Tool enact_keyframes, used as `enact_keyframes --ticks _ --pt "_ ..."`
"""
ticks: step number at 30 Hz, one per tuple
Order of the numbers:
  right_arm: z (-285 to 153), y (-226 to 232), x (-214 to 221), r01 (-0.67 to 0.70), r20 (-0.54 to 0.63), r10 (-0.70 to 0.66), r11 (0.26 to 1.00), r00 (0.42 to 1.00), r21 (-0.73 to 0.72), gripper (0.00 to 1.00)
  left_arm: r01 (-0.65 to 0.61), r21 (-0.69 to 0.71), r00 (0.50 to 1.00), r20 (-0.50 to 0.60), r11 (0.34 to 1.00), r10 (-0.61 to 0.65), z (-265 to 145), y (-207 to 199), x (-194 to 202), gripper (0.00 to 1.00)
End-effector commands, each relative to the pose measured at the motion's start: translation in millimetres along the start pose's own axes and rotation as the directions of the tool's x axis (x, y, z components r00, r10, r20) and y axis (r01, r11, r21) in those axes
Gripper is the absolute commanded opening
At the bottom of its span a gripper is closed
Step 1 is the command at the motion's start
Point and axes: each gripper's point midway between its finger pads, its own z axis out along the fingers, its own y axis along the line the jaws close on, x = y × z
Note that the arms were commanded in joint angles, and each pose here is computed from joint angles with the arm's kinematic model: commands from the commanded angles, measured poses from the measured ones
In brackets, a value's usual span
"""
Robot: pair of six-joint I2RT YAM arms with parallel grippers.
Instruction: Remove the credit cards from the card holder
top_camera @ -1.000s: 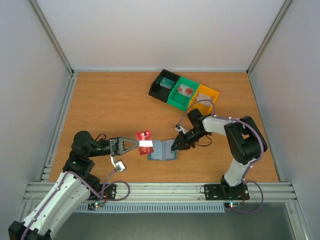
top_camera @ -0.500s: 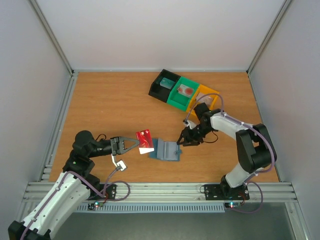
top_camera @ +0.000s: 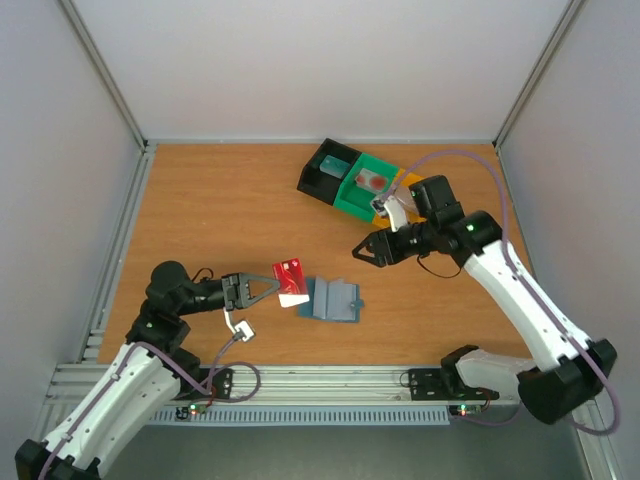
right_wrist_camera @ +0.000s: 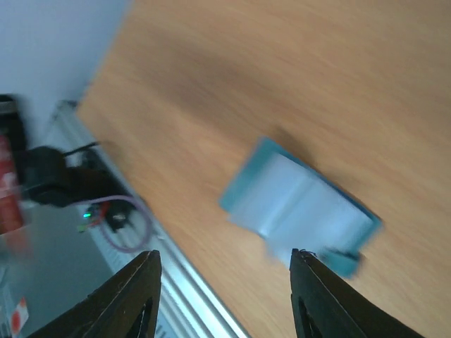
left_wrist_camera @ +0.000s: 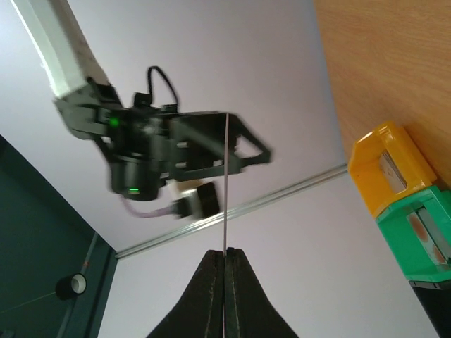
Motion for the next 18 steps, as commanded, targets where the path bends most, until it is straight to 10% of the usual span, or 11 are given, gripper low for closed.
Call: enact_keyframes --ticks 1,7,18 --pt "-21.8 85.7 -5.8 0.256 0.116 -0.236 0.947 0.965 -0.197 0.53 -0.200 -0.030 0.980 0.007 0.979 0.200 4.2 5.3 1.2 0.00" --pt "-16.0 160.7 3.7 0.442 0.184 -0.402 0.815 0.897 -0.374 0.58 -0.195 -0.025 0.981 0.005 0.980 0.195 5.6 4.0 0.9 0.00" --pt "13.9 156.0 2.8 0.396 0.097 -0.389 0.841 0.916 -0.367 0.57 -0.191 -0.036 0.981 -0.025 0.981 0.190 4.6 7.1 3.4 0.00"
